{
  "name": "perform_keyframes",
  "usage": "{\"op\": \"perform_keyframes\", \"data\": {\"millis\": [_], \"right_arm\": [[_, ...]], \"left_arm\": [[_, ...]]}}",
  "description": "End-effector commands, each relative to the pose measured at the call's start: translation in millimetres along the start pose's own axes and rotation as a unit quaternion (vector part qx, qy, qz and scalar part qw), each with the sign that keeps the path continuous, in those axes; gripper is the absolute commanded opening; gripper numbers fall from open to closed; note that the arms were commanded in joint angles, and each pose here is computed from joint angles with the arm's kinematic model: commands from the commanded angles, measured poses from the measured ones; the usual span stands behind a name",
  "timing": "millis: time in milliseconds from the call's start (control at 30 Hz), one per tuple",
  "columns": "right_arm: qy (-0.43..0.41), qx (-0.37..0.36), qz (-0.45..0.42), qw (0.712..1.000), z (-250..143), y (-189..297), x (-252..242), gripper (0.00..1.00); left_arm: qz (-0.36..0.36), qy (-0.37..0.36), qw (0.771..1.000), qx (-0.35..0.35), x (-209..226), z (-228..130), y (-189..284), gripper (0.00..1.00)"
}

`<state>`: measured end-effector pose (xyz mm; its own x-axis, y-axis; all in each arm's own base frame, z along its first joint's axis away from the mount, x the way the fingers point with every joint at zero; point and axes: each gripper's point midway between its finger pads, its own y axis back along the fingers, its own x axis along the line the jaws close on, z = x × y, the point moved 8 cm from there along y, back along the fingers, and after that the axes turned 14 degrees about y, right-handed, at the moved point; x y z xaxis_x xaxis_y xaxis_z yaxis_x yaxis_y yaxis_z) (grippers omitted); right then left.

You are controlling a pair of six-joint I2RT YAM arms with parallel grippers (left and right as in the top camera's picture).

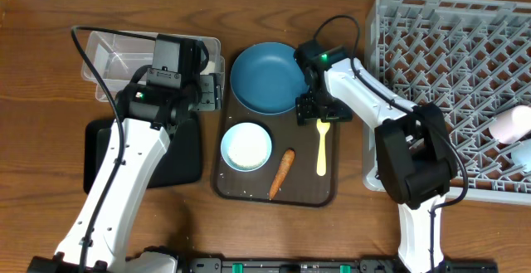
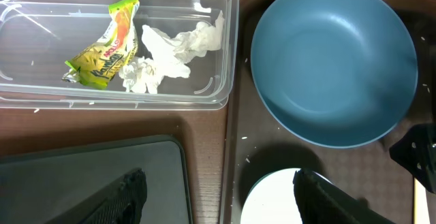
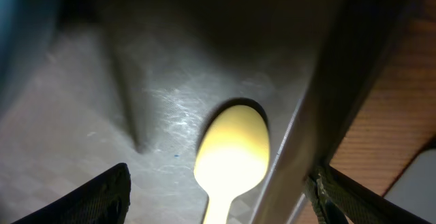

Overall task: Sort waste into correct bins and load items into the dishwasher rack
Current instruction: 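Reach the right gripper down to the yellow spoon on the tray, then close the right gripper on the yellow spoon handle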

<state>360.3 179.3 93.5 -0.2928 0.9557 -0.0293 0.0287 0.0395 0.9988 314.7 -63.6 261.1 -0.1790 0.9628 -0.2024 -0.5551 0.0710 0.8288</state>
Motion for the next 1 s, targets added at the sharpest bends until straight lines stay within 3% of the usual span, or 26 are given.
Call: {"op": "perform_keyframes", "data": {"millis": [0,367,600,967], "right_arm": [[-0.003,0.001,0.002,1.000,-1.6,-7.8,5.4,0.82],[-0.003,0.010,0.000,1.000,-12.8,-32.0,4.0,0.80],[-0.003,0.011,0.000,1.000,-14.1,-34.6,3.6,0.63],[-0.003,0.019,-0.001,1.000,-16.8,-34.5,2.8,0.51]], "left_arm": [[0.005,-0.005,1.000,-0.008,0.9,2.2,2.5,0.71],[0.005,-0.004,1.000,-0.008,0.9,2.2,2.5,0.71],[0.005,-0.004,1.000,-0.008,0.9,2.2,2.5,0.71],[0.005,-0.004,1.000,-0.008,0.9,2.2,2.5,0.71]]}}
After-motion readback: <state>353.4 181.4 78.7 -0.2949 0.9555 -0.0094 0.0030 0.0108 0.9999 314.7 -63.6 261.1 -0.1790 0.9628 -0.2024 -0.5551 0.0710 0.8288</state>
